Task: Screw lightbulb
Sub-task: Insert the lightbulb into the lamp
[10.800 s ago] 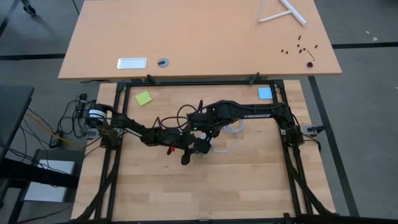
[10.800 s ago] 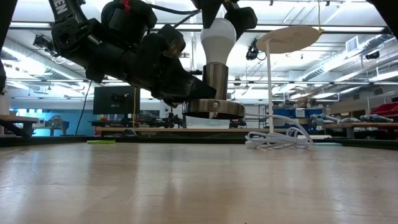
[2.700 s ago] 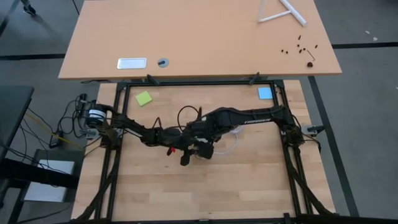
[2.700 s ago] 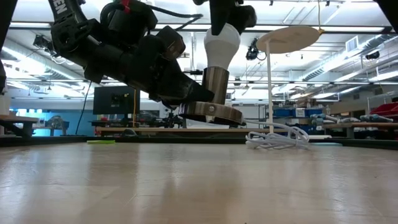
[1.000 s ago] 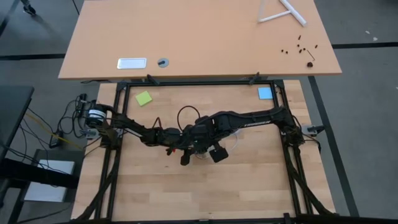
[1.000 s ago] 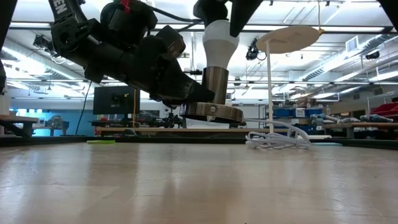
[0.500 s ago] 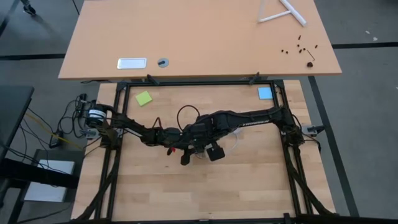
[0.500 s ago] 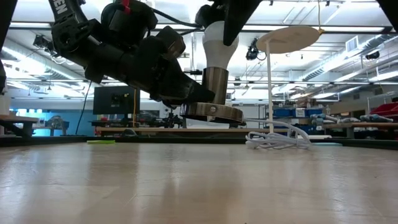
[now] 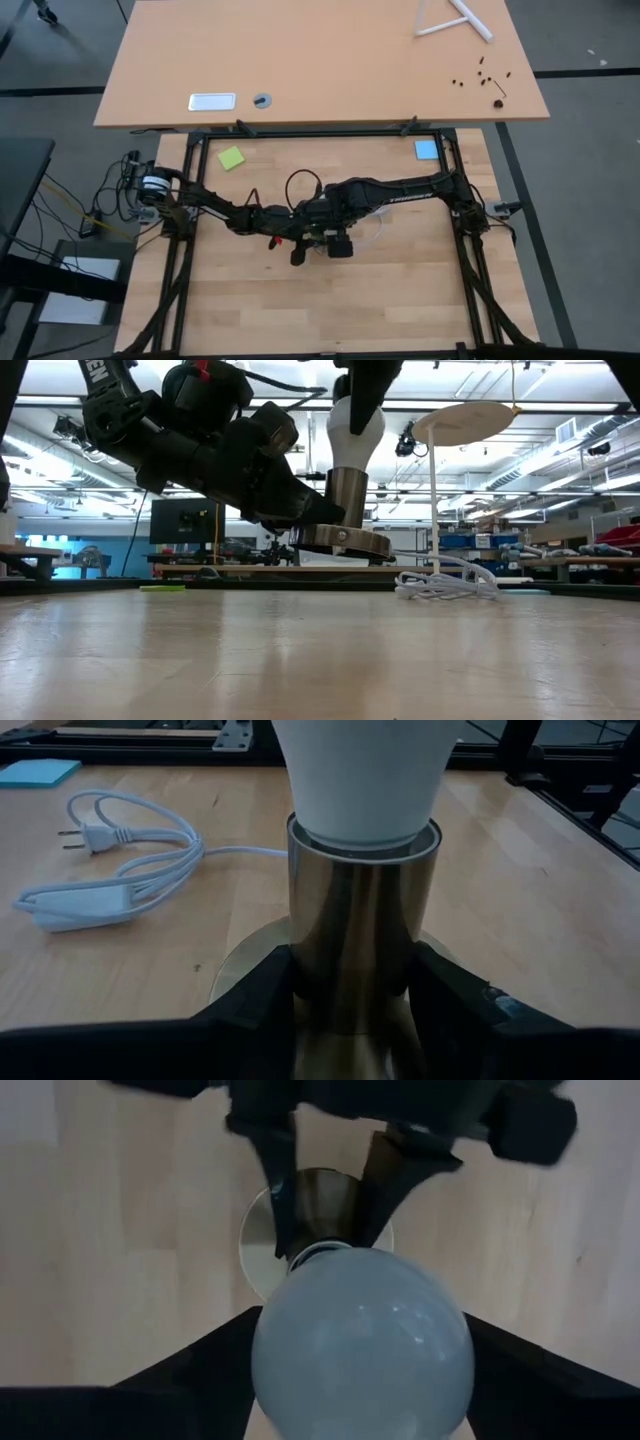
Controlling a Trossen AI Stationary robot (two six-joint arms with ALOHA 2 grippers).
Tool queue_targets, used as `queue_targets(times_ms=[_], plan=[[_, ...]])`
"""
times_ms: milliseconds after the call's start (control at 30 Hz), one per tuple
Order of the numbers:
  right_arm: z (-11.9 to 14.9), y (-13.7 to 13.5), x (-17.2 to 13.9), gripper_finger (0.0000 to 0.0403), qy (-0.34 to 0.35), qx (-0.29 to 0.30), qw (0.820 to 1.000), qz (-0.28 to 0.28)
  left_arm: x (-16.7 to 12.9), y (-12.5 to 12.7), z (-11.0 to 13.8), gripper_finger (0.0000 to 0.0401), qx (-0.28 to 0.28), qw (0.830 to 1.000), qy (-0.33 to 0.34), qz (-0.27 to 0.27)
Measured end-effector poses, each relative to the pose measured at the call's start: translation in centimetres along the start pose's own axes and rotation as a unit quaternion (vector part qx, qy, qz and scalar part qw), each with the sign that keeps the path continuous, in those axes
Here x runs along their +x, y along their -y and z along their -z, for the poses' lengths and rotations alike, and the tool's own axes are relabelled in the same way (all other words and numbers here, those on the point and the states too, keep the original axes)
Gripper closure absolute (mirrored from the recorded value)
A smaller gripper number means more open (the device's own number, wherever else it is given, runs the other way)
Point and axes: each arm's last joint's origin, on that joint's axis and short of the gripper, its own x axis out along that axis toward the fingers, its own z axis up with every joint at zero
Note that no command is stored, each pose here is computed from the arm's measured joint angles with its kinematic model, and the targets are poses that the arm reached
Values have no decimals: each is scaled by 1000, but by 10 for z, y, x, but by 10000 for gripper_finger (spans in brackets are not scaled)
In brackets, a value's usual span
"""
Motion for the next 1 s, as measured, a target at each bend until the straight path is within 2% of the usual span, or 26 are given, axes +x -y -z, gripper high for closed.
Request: queue_targets(times_ms=[100,233,333,500,667,800,1000], plan=[[0,1,0,101,-1,90,996,0,0,0,0,242,0,1000,0,0],[2,5,0,104,-17,229,973,-13,0,0,0,242,-2,1000,0,0],[2,6,1,108,-27,280,959,-35,0,0,0,242,-4,1000,0,3],[0,5,0,87,-23,265,962,-60,0,1,-1,242,1,1000,3,2],[1,4,0,51,-28,202,977,-61,0,0,0,242,2,1000,1,-1],[1,4,0,29,-26,180,982,-60,0,0,0,242,1,1000,1,-1],[1,4,0,14,-15,66,996,-60,0,0,0,242,0,1000,2,-1]])
